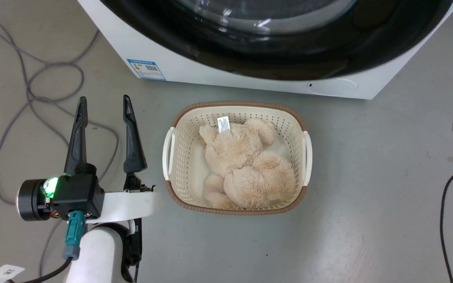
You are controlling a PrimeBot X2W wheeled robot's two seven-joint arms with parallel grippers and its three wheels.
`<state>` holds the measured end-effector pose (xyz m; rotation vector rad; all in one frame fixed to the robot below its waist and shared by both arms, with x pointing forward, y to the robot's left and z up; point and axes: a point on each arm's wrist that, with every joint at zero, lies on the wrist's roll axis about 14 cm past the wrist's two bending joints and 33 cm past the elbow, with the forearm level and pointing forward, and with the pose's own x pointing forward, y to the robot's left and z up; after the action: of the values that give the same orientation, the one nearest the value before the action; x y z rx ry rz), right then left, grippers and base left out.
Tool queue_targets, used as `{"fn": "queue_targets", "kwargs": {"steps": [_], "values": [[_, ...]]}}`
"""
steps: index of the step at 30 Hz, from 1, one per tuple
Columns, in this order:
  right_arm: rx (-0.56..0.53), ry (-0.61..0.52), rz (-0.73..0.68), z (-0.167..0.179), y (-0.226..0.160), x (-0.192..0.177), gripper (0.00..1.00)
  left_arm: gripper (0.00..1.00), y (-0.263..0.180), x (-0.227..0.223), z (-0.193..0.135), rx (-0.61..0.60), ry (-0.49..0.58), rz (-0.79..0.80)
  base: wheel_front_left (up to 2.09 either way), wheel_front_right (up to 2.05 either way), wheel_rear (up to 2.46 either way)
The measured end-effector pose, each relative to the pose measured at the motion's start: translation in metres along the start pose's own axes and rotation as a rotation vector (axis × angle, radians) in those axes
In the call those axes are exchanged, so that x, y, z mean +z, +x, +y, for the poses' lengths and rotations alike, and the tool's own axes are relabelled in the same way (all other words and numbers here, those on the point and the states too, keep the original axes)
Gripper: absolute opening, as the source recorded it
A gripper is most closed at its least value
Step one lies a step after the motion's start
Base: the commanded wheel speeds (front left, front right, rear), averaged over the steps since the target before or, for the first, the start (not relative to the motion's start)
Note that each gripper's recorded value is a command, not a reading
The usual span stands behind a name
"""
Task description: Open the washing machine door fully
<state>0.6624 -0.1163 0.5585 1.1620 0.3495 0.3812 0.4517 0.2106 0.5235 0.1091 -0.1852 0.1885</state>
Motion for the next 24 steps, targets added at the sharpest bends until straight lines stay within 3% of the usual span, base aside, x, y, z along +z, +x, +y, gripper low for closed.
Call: {"fn": "queue_targets", "kwargs": {"steps": [15,24], "values": [[-0.012,-0.063,0.185,0.001,-0.042,-0.05,0.0,1.0,-0.013,0.02,0.004,0.002,-0.013,-0.031,0.0,0.0,0.0],[-0.004,-0.054,0.333,-0.002,-0.089,-0.103,0.0,1.0,-0.029,0.029,0.007,-0.008,-0.011,-0.036,0.0,0.0,0.0]]}}
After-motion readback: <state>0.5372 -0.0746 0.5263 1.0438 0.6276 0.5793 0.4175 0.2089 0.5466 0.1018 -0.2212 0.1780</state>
